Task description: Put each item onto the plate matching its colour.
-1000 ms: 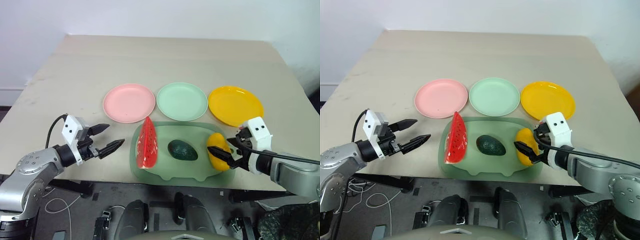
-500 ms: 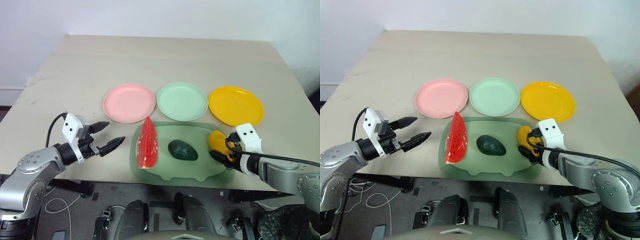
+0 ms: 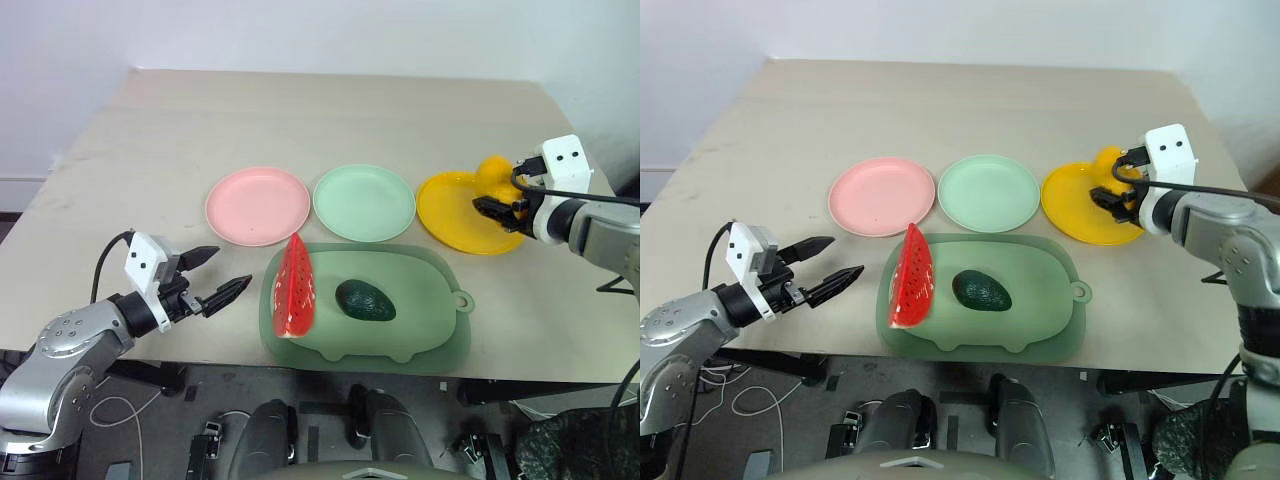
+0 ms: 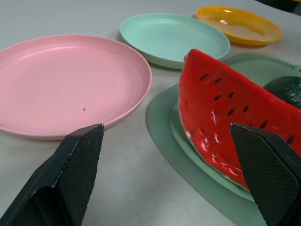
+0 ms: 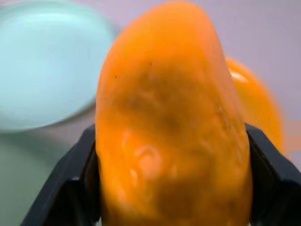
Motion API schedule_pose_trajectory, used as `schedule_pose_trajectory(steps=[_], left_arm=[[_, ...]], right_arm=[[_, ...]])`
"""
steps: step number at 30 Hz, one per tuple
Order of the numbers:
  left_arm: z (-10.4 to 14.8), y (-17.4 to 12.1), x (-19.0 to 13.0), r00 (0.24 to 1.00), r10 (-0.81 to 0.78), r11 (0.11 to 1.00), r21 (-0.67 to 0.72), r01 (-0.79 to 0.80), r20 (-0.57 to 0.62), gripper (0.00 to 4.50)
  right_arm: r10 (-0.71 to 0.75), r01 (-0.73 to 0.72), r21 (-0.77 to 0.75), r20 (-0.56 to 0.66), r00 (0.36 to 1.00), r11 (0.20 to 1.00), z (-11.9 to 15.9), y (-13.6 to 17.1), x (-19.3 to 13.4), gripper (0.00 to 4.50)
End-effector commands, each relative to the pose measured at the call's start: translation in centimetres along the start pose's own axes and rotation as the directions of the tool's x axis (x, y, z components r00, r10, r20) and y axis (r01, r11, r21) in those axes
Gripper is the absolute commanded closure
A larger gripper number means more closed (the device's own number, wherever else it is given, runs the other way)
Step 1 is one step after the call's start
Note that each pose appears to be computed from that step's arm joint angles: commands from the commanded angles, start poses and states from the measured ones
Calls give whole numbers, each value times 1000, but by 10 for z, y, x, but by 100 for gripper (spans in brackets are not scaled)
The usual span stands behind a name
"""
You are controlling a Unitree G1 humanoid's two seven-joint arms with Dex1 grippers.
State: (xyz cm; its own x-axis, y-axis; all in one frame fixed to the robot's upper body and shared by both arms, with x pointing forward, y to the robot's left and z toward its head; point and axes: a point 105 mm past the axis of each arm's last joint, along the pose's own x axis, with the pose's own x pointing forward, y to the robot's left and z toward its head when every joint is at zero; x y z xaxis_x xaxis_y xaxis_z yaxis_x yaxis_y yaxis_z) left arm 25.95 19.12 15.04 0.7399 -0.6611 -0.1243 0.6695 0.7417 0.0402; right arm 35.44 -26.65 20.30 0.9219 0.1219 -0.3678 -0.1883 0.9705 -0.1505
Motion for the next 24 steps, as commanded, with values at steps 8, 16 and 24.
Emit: schedule_pose_trajectory(steps=[8,16,24], left_arm=[[19,0,-5,997,44,997,67,-48,70,0],[19,-5,-10,996,57,996,66,-61,64,0],[17,-3,-15,997,67,996,59,-70,48,0]], right_arm=[[-75,71,-130,-26,997,989,-21,-31,61,134],[-52,47,-209,-18,998,977,-23,-31,71,2],[-46,133,-373,232,972,918,28,-37,28,2]])
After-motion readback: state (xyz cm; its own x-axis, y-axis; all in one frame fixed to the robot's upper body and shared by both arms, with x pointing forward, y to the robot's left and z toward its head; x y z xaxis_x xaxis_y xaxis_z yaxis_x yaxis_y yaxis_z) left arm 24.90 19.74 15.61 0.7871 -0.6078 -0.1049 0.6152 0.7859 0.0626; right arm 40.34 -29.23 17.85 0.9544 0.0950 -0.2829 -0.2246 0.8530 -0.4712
